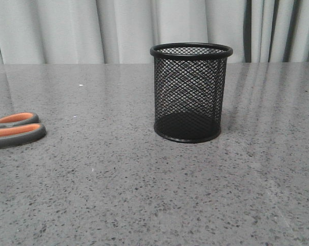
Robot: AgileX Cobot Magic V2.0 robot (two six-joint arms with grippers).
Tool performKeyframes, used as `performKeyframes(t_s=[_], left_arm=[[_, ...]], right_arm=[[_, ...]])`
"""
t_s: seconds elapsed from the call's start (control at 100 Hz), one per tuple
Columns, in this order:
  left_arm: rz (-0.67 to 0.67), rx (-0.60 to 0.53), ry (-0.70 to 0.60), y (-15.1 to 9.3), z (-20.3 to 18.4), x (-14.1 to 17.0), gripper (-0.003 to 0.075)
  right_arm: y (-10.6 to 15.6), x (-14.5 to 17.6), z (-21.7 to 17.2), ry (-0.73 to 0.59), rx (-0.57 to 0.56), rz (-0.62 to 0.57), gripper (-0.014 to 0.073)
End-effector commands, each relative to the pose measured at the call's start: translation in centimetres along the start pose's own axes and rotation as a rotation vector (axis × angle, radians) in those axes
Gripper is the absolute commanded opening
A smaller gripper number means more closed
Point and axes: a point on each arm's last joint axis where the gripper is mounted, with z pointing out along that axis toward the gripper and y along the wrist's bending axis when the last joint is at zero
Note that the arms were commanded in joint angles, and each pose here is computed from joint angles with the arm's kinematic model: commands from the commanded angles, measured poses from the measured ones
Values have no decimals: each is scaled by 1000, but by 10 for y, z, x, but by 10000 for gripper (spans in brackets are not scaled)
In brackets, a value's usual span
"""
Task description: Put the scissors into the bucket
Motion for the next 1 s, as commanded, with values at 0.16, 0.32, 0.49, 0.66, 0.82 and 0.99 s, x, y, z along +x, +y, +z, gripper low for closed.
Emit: performKeyframes(t_s=[0.16,0.32,0.49,0.66,0.82,0.99], left_arm=[[353,19,138,-7,44,-44,363],[657,50,261,-20,71,-51,370],[998,110,459,-30,99,-42,370],[1216,212,618,-32,127,-24,370],[1306,312,743,-27,144,-8,370],[1298,456,847,-18,158,10,396]], right_arm=[[13,-24,12,125,-75,-61,503],[19,-19,21,186,-133,-71,503],[23,-21,25,161,-174,-71,503],[24,-21,27,158,-177,-71,503],[24,-20,27,164,-176,-71,503],[23,-18,27,173,-173,-74,503]])
